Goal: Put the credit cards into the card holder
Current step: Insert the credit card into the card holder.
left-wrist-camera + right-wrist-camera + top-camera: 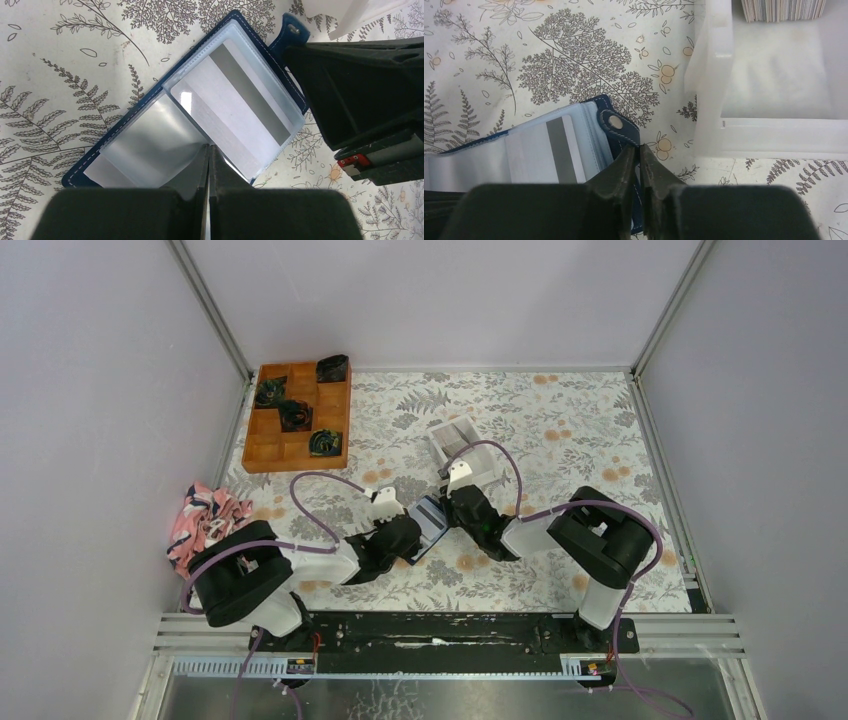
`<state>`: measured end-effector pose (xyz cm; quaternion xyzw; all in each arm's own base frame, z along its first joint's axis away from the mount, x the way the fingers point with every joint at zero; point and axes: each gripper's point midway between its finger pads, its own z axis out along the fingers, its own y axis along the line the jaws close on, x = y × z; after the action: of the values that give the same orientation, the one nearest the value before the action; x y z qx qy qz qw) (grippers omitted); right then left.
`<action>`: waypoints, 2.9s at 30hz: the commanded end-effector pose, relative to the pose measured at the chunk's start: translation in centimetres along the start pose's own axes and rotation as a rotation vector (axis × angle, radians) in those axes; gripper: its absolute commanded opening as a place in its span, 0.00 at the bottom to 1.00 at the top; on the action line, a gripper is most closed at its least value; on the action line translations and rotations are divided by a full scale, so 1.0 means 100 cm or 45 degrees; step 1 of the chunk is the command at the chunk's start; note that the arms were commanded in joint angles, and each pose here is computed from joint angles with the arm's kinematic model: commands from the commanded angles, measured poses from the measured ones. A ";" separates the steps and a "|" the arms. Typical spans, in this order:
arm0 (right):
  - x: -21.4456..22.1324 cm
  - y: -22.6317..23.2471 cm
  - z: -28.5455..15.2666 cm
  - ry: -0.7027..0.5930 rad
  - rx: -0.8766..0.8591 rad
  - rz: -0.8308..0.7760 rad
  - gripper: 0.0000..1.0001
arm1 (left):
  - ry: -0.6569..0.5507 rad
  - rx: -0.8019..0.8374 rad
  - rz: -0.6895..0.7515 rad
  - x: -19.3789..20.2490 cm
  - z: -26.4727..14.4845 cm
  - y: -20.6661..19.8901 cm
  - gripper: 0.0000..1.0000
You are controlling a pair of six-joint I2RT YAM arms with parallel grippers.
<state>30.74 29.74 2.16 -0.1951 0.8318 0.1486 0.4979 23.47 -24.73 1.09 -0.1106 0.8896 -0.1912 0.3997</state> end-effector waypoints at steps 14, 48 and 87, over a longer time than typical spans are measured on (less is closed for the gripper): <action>-0.008 0.012 -0.007 -0.053 -0.076 0.071 0.02 | 0.108 -0.183 0.163 0.018 0.002 0.038 0.00; 0.019 0.068 -0.045 0.001 -0.081 0.061 0.01 | 0.057 -0.117 0.135 0.000 -0.006 0.021 0.00; -0.061 -0.012 -0.070 -0.104 0.315 0.140 0.41 | 0.049 -0.162 0.132 0.008 -0.014 0.049 0.00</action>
<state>27.13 26.14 7.37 -0.0850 0.8510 0.0731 0.5131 22.87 -21.83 1.18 -0.1044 0.8977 -0.1495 0.4011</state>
